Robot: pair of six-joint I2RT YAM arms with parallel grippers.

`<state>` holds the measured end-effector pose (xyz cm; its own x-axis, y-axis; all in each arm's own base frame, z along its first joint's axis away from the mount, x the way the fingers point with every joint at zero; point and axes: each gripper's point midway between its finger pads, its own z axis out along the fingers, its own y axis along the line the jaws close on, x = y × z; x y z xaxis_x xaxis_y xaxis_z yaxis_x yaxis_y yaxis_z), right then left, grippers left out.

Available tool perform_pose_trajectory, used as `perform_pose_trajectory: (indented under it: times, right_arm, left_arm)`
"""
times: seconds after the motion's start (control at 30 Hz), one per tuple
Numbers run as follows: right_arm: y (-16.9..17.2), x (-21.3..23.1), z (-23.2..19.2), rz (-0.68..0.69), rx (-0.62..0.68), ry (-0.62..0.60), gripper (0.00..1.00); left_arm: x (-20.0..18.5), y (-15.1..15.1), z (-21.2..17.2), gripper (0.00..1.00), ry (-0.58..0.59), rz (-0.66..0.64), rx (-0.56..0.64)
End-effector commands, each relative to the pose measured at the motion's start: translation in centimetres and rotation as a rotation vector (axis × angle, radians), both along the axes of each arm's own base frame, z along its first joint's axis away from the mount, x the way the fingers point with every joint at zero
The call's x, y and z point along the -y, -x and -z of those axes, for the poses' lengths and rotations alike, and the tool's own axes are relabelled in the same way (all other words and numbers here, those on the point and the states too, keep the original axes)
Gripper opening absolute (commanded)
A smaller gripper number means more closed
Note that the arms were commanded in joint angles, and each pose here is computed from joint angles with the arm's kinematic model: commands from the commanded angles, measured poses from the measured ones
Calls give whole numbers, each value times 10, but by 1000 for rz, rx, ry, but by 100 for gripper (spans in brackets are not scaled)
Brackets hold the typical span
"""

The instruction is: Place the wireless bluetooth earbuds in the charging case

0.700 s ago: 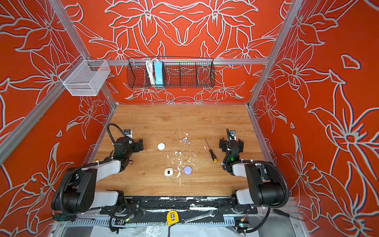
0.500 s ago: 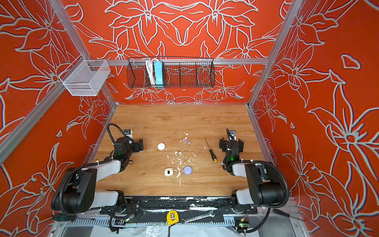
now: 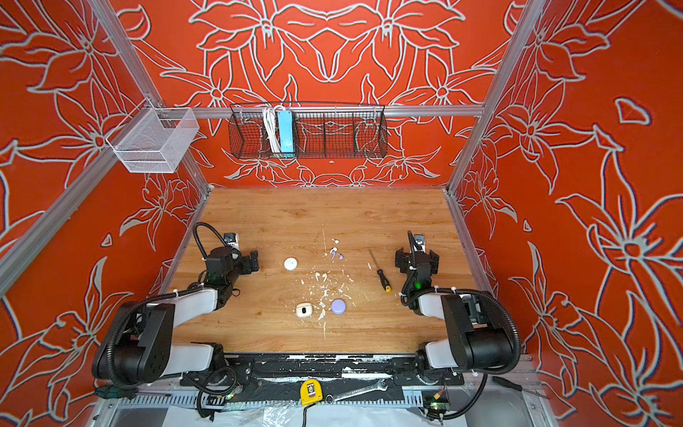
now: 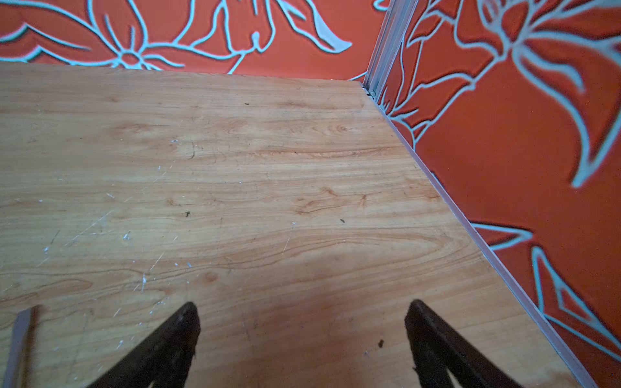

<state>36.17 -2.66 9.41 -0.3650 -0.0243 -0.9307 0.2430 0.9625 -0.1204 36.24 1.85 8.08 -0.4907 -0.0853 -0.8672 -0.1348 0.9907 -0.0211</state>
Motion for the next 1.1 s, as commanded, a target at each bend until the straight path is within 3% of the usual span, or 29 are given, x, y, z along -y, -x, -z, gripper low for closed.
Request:
perform_pose_trajectory:
  times: [0.0,0.3,0.57,0.73,0.8,0.9,0.93,1.03,1.07]
  right_arm:
    - [-5,1,-4,11,9,-9,98]
    - [-4,1,-4,11,13,-9,98]
    - [-7,0,-9,3,-5,-8,98]
    - [-11,-5,-18,-25,1,7,98]
    - [-11,-11,-38,-52,-76,3,98]
    - [2,-2,-64,64,-18,-155,98]
    - [5,-16,-74,8,-16,-241,98]
    - [14,-82,-106,-358,-13,-386,98]
    - [16,-88,-114,-382,26,-455,98]
  left_arm:
    - [0,-3,-3,97,4,5,4]
    - [-1,-3,-4,97,4,3,9]
    - [-22,20,-40,97,24,-163,-72]
    - [-5,37,-70,97,183,-128,47]
    - [2,45,-79,97,245,-112,80]
    - [14,60,-83,97,322,-77,67]
    - [20,63,-82,97,333,-42,72]
    - [26,66,-81,97,373,-6,165]
    - [25,69,-82,97,378,-14,186]
